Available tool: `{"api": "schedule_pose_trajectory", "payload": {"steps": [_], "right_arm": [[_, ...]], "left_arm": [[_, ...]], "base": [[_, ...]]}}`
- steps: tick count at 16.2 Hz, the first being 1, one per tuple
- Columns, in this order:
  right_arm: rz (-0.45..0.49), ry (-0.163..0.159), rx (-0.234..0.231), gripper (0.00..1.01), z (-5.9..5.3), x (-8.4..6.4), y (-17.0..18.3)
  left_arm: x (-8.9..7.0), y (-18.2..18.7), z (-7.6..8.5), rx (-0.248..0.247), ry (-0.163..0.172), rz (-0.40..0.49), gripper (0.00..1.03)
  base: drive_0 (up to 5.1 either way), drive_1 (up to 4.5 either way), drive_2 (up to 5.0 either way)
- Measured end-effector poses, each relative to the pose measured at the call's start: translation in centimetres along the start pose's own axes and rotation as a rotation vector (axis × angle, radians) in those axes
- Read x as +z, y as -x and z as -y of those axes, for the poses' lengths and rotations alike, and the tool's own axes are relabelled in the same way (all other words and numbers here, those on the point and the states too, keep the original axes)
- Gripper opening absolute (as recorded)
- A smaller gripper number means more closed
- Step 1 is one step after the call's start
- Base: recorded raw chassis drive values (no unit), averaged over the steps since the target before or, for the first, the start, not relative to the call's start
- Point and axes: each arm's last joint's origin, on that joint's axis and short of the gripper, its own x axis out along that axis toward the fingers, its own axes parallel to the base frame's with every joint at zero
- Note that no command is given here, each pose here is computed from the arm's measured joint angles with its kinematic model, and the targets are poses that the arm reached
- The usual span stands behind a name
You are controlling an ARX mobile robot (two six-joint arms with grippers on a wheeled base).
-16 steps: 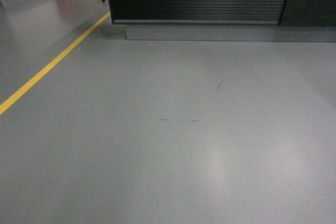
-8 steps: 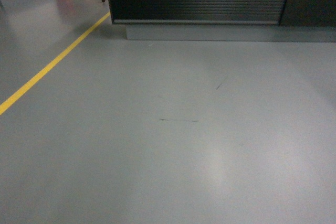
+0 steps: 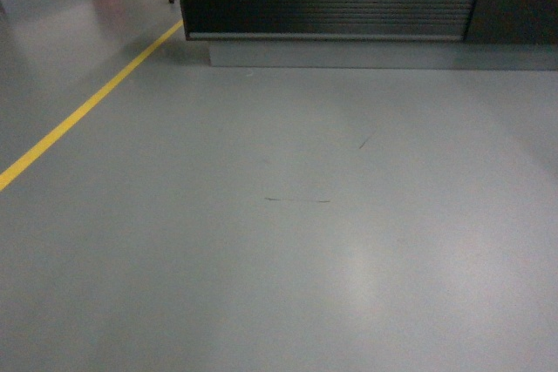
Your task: Place dark red mango on scale at checkout
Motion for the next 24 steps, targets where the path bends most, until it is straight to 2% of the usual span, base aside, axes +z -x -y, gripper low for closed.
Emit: {"api": "schedule_pose_trajectory", "payload": {"steps": [24], "right_arm": [[0.000,0.000,0.000,0.98,0.00,0.00,0.00]], "left_arm": [[-0.02,0.00,0.00,0.000,0.000,-0.002,0.98]], "base": [[0.0,4.29,-4.2]]}}
